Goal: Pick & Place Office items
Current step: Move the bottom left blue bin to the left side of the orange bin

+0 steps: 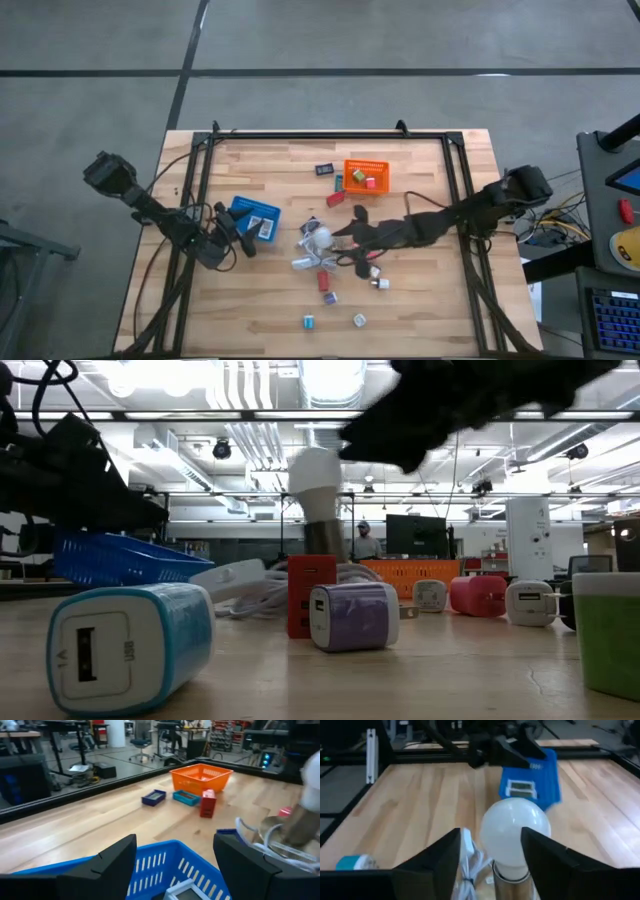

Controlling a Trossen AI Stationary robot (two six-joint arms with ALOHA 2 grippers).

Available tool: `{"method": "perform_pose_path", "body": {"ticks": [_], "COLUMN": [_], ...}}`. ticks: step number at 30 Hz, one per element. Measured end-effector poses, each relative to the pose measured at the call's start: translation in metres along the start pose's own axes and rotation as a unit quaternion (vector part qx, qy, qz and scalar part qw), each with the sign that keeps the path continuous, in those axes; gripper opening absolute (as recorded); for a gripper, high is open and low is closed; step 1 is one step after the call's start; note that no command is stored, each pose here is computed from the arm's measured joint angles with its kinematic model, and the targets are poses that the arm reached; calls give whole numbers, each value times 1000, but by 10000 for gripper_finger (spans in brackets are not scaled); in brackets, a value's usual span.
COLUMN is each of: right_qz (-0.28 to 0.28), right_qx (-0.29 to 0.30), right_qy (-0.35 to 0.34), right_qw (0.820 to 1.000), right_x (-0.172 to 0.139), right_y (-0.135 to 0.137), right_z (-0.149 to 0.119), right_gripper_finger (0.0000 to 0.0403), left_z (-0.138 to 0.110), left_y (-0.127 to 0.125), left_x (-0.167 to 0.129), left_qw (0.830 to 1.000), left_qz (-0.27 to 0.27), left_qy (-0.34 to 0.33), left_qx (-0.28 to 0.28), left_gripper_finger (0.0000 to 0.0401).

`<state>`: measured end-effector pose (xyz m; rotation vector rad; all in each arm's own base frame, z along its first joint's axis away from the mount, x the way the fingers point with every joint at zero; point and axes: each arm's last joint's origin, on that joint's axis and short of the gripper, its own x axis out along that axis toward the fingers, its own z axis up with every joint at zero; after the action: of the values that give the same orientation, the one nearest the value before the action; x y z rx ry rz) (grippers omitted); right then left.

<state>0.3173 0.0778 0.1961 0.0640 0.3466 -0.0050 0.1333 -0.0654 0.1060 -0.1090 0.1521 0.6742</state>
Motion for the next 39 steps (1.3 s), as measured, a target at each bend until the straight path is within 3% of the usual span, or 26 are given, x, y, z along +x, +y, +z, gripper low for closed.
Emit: {"method": "perform_pose_path", "body": {"ticks": [3, 7, 9, 15, 20, 25, 32, 39], "right_qz": [-1, -31, -41, -49, -74, -64, -65, -28], "right_qx": [-28, -75, -86, -104, -98, -72, -42, -39], "right_qy": [19, 76, 87, 63, 58, 51, 56, 34], "right_qw": [999, 994, 992, 991, 991, 994, 995, 998], "right_x": [26, 51, 54, 51, 56, 61, 49, 44], "right_y": [6, 12, 14, 10, -30, -81, -140, -162], "right_z": [13, 29, 40, 66, 75, 68, 53, 43], "right_gripper_finger": [145, 41, 20, 8, 8, 8, 8, 8], "left_z": [-2, -4, -3, -2, -1, 0, 2, 12], "left_y": [4, 7, 7, 8, 10, 10, 18, 14], "left_x": [0, 1, 1, 1, 1, 1, 12, 24], "left_qw": [1000, 999, 999, 997, 994, 992, 982, 978], "left_qz": [13, 30, 36, 55, 83, 92, 148, 175], "left_qy": [-6, -16, -20, -36, -60, -67, -87, -82], "left_qx": [-8, -15, -24, -33, -37, -50, -79, -80], "left_gripper_finger": [270, 270, 270, 270, 270, 270, 270, 266]}}
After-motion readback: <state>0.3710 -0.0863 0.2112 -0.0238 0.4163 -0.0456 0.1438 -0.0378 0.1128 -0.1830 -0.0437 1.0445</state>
